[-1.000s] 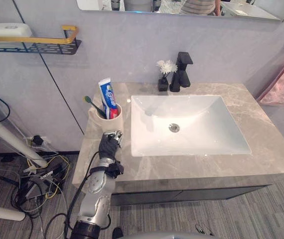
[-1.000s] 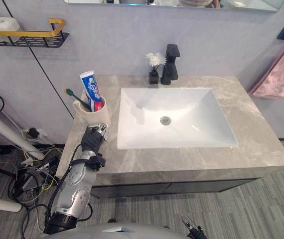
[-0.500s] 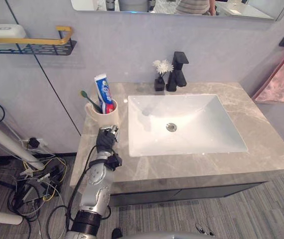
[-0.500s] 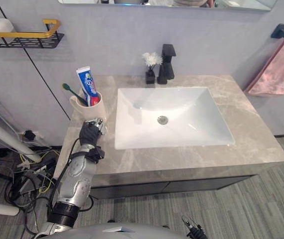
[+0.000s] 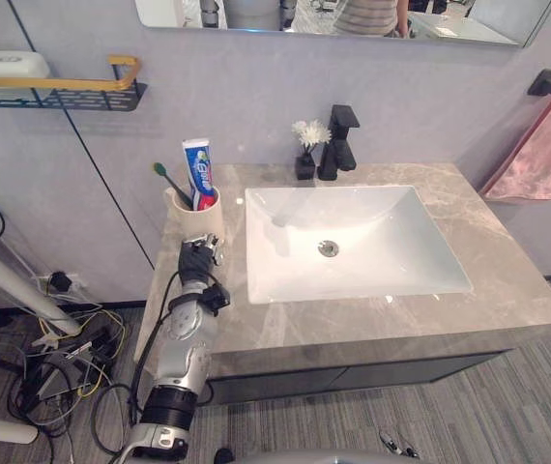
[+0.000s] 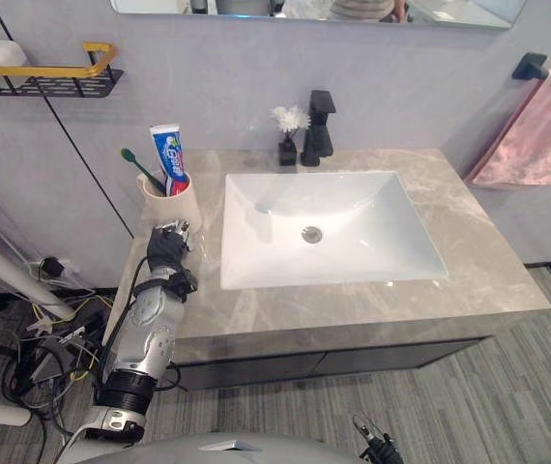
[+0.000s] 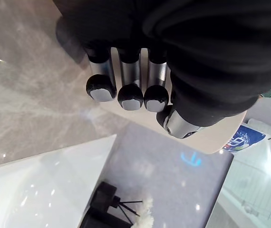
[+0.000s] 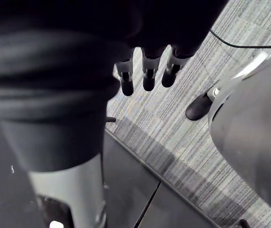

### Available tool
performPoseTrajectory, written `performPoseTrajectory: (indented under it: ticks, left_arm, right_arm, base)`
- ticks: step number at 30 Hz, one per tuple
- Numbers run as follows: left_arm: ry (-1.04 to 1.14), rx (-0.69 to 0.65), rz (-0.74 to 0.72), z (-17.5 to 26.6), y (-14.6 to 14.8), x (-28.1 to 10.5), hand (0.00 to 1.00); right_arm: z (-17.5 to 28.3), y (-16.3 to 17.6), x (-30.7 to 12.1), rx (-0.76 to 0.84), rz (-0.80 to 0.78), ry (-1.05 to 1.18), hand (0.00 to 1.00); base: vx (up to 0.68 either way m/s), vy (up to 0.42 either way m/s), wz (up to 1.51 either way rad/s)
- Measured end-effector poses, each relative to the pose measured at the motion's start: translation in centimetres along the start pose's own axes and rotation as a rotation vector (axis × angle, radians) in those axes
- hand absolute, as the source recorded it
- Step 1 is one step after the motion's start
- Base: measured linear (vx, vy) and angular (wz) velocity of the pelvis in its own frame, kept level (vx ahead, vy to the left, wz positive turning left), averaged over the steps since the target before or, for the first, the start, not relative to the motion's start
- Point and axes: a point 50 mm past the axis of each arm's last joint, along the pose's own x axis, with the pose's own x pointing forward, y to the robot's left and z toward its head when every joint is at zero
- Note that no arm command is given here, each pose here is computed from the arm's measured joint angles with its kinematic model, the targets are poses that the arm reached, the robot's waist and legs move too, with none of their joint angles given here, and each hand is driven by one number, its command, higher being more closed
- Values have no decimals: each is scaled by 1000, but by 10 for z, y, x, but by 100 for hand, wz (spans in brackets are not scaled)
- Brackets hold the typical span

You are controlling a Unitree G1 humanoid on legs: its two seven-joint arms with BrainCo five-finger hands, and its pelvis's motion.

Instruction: Organize washtable

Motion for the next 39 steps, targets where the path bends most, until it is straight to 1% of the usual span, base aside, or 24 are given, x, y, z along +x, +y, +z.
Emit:
performPoseTrajectory:
  ticks: [11,18,21,31,37,39]
  left_arm:
    - [-3,7,35,4,2,13,100]
    - [9,22,34,2,0,20,100]
    - [4,57,29,3,0,22,100]
    - [10,106,25,8,1,36,100]
    - [12,122,9,13,-5,45,100]
    - [12,146,3,13,-7,47,100]
  right_arm:
    - [-4,-4,1,36,-24,35,0]
    - [-1,-10,1,87,-50,24,0]
    - [0,-12,1,102,-59,21,0]
    - [3,-15,3,170,-84,22,0]
    - [4,-20,3,207,-100,15,0]
    - [5,-21,3,228,-107,11,0]
  base:
    - [0,0,-1]
    - [2,0,-1]
    - [7,0,-3]
    - [12,-1,-5]
    - [4,0,-1]
    - [0,0,0]
